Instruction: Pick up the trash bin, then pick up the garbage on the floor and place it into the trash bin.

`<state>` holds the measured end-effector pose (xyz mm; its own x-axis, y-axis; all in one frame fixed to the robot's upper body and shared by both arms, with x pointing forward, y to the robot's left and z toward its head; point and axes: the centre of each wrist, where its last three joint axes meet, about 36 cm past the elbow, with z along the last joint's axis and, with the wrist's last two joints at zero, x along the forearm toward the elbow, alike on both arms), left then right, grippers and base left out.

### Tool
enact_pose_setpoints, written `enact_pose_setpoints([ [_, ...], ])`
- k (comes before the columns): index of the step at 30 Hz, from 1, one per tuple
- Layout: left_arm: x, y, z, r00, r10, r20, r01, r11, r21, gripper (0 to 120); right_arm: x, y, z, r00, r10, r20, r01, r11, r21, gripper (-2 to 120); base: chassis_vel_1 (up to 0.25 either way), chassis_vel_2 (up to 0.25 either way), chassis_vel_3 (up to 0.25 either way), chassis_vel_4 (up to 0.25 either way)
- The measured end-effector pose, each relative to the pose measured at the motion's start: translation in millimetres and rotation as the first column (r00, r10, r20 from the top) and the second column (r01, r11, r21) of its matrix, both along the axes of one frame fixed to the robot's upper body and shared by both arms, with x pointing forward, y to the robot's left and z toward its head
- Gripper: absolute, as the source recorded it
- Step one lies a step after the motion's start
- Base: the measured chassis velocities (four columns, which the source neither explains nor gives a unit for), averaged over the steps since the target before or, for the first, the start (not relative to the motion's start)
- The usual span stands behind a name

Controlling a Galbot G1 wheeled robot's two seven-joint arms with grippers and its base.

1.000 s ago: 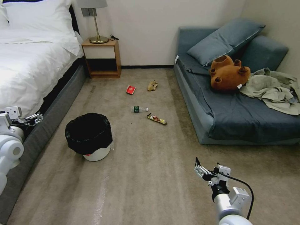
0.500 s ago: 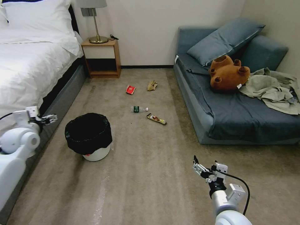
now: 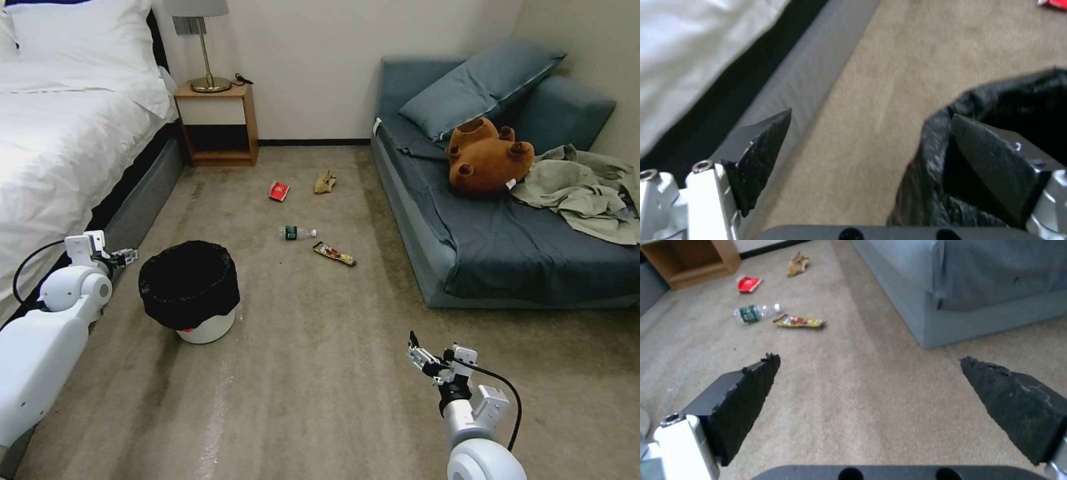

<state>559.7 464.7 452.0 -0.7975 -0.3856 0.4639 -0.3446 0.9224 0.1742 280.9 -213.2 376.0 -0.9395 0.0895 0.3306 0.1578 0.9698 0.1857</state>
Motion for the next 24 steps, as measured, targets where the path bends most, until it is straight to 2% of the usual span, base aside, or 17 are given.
enact_pose_setpoints([
  [5,13.0,-20.1,-19.2,1.000,-0.017,-0.022,0.016,1.000,-0.023,94,-2,2,-5,1.000,-0.002,-0.012,0.002,1.000,-0.006,100,0.000,0.000,0.000,0.000],
  [9,15.6,-27.0,-27.6,0.999,-0.024,-0.031,0.023,0.999,-0.023,94,-3,1,-5,1.000,-0.005,-0.011,0.005,1.000,-0.009,100,0.000,0.000,0.000,0.000],
  [17,17.1,-29.3,-38.6,0.998,-0.023,-0.061,0.024,1.000,0.015,95,-4,0,-7,1.000,-0.009,-0.013,0.009,1.000,-0.011,100,0.000,0.000,0.000,0.000],
  [24,21.8,-31.6,-45.6,0.995,-0.011,-0.102,0.012,1.000,0.010,100,-9,3,-7,1.000,-0.005,-0.019,0.005,1.000,-0.008,100,0.000,0.000,0.000,0.000],
])
